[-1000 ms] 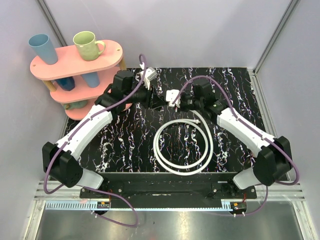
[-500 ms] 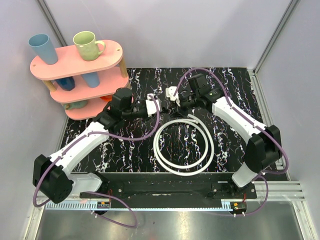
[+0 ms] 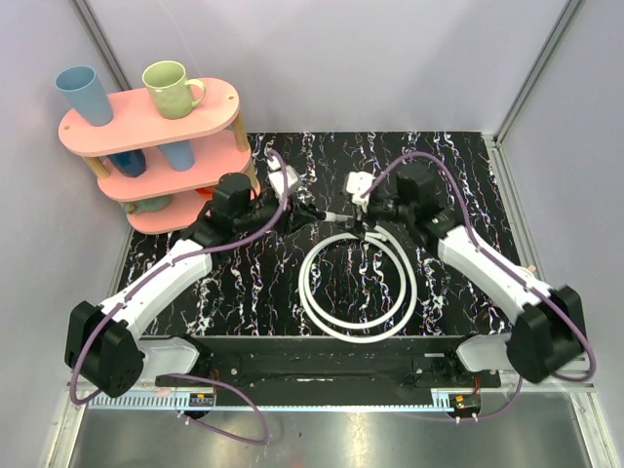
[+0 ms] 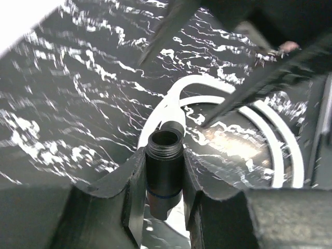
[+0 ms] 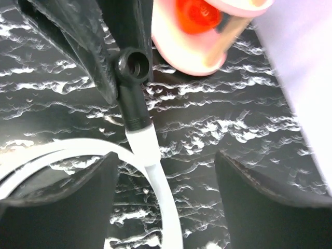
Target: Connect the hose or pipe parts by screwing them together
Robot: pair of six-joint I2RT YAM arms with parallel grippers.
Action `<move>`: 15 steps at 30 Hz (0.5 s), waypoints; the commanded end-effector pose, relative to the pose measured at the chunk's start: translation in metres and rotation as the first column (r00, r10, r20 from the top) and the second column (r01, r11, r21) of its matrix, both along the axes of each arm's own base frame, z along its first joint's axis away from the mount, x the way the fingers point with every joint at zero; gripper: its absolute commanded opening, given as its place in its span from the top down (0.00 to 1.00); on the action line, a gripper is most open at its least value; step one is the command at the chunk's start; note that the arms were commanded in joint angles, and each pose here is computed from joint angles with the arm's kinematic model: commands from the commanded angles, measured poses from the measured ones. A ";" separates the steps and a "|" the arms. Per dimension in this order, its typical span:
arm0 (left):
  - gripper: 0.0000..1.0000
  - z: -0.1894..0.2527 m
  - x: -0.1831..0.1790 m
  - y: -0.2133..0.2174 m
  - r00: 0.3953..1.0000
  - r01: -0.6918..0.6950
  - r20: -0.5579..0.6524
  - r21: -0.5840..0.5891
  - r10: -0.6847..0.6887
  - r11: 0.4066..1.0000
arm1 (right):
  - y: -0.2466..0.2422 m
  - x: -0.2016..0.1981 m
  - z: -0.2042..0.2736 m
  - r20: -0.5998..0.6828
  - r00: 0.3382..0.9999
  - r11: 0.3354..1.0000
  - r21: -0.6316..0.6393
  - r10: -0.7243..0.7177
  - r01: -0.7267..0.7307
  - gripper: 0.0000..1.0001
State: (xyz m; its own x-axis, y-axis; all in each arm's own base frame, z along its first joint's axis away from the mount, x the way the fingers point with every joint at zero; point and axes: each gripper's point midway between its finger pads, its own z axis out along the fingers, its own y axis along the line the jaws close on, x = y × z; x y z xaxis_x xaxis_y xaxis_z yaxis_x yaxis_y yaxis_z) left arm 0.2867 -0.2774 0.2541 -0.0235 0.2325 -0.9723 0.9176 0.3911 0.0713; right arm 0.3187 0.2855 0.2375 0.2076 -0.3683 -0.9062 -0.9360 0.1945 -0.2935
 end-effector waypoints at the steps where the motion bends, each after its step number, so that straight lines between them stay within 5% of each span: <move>1: 1.00 0.046 0.022 0.001 0.902 -0.282 -0.395 -0.228 0.176 0.932 | -0.021 0.011 0.078 0.316 0.932 0.973 0.199 -0.178 0.118 0.14; 4: 1.00 0.041 0.033 0.005 0.715 -0.440 -0.650 -0.133 0.257 0.888 | -0.026 0.003 0.066 0.358 0.917 0.975 0.194 -0.177 0.112 0.02; 5: 1.00 0.057 0.032 0.001 0.696 -0.438 -0.679 -0.143 0.233 0.888 | -0.030 0.001 0.059 0.376 0.906 0.973 0.190 -0.193 0.128 0.02; 8: 1.00 0.052 0.020 -0.005 0.504 -0.491 -0.845 -0.108 0.181 0.865 | -0.037 0.006 0.064 0.462 0.849 0.962 0.203 -0.257 0.180 0.02; 15: 1.00 0.066 0.007 -0.017 0.365 -0.507 -0.931 -0.205 -0.007 0.837 | -0.031 0.009 0.066 0.545 0.792 0.960 0.187 -0.277 0.207 0.07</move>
State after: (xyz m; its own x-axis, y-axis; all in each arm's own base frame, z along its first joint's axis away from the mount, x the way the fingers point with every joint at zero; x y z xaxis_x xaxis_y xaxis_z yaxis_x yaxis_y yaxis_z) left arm 0.3088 -0.2837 0.2778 -0.8391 -0.2572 -0.4794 0.2858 0.5414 -0.7907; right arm 0.3186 0.2563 0.2708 0.5107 -0.3646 -0.7786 -0.6722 0.3952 -0.6260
